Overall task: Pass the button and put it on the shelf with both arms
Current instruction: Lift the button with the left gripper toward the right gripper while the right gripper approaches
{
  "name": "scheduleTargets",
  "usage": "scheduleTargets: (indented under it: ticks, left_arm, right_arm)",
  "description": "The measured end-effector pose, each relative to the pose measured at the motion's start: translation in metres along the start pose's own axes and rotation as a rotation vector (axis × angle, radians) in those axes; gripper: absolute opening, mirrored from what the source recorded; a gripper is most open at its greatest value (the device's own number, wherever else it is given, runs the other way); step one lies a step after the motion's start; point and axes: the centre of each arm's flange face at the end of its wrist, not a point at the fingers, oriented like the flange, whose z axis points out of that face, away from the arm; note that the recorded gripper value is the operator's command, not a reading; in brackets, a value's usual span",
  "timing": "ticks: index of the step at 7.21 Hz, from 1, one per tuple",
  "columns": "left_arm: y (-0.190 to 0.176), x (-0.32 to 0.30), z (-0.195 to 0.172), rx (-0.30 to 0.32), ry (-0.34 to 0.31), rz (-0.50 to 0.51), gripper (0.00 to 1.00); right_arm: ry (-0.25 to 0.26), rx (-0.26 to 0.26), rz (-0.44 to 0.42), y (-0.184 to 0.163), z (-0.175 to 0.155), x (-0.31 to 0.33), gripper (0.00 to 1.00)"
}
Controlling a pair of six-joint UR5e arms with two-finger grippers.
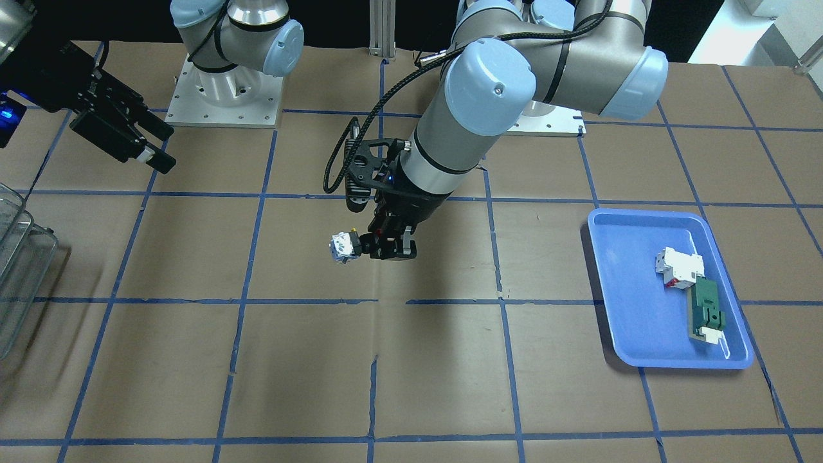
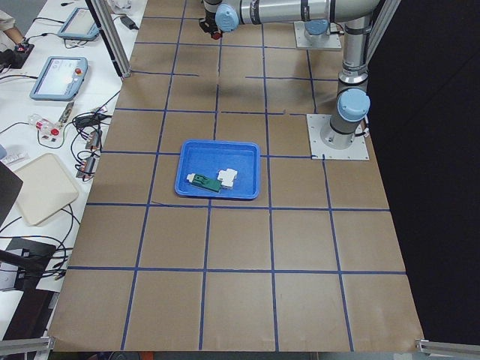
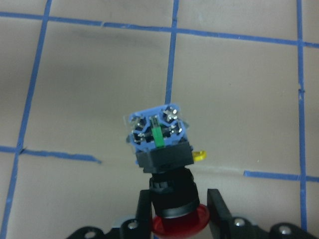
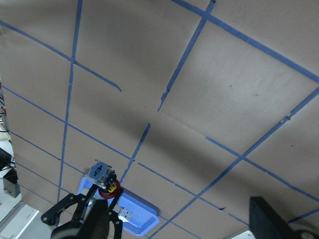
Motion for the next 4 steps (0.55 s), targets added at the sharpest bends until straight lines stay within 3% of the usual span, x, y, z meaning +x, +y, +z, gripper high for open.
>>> scheduleTargets:
  ticks: [2,4]
  left_arm:
    - [-0.029,0.014,0.012,0.03,-0.034,-0.007,0.0]
    - [-0.069,0.044,0.021,0.079,-0.073,0.043,0.0]
  right_arm:
    - [-0.048,-0.076,0.119,-0.005,0.011,-0.001,1.0]
    - [-0.086,-0.187,0.215,-0.021,0.038,0.0,1.0]
